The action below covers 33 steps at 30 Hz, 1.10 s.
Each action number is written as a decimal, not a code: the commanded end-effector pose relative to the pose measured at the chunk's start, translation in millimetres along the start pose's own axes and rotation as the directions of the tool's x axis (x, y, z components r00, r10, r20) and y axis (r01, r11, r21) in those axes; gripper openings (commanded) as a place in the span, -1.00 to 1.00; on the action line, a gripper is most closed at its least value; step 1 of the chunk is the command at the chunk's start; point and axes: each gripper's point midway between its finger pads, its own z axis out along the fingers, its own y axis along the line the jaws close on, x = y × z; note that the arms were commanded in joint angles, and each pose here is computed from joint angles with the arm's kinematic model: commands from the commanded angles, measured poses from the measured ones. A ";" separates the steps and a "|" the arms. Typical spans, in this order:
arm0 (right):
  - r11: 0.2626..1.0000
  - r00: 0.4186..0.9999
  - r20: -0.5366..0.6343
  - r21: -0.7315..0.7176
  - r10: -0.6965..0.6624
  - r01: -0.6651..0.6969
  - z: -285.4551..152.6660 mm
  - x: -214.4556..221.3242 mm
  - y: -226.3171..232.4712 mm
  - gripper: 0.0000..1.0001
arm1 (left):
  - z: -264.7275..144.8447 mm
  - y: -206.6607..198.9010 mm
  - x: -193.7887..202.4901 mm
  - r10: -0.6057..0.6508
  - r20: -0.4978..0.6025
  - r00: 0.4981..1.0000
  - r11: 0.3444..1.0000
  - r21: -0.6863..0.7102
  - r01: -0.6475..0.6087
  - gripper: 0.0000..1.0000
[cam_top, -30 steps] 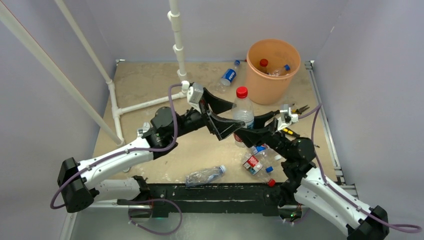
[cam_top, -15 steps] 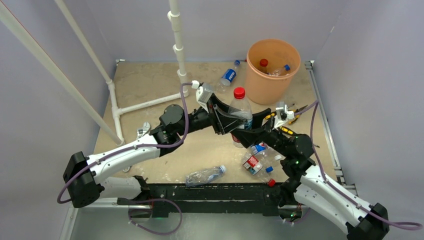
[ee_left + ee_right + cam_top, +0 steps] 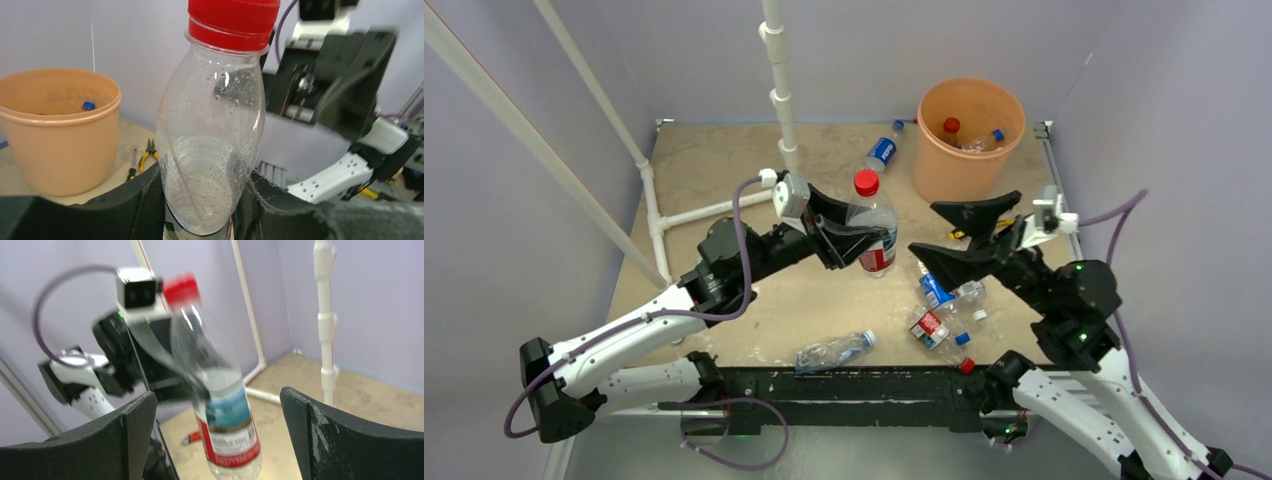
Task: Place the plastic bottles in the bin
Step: Place the plastic bottle in the trash bin.
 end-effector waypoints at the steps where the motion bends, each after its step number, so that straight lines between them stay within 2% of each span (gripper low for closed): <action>1: 0.998 0.998 0.055 0.060 -0.039 0.036 6.4 -45.9 3.0 0.91 | -16.6 7.0 44.6 0.153 -0.187 0.970 0.988 0.042 -0.147 -0.75; 3: 0.996 0.999 0.042 0.083 -0.024 0.021 19.8 -56.0 0.3 0.82 | -21.6 3.8 57.7 0.158 -0.240 0.958 0.987 0.077 -0.144 -0.83; 5: 0.998 1.000 -0.022 0.066 -0.021 0.022 37.3 -52.4 0.0 0.71 | -26.3 1.8 63.4 0.152 -0.272 0.950 0.987 0.087 -0.133 -0.91; 7: 0.998 0.995 -0.097 0.065 -0.006 0.012 50.6 -41.8 -3.8 0.58 | -30.9 6.3 63.2 0.145 -0.281 0.949 0.989 0.053 -0.136 -1.00; 10: 1.000 0.988 -0.153 0.029 0.001 0.003 62.6 -32.6 -1.8 0.47 | -35.7 8.9 58.3 0.147 -0.266 0.953 0.989 0.026 -0.145 -1.00; 15: 0.999 0.970 -0.239 0.010 0.035 -0.034 68.2 -8.2 -4.1 0.39 | -35.1 10.8 57.0 0.135 -0.259 0.956 0.991 0.008 -0.137 -1.00; 29: 0.999 0.963 -0.265 0.027 0.039 -0.033 62.7 4.3 -8.9 0.40 | -27.4 25.3 62.0 0.075 -0.279 0.957 0.992 -0.081 -0.101 -1.00; 33: 0.997 0.950 -0.308 0.063 0.052 -0.034 65.0 18.9 -19.5 0.27 | -23.9 23.8 57.4 0.068 -0.271 0.960 0.992 -0.081 -0.093 -1.00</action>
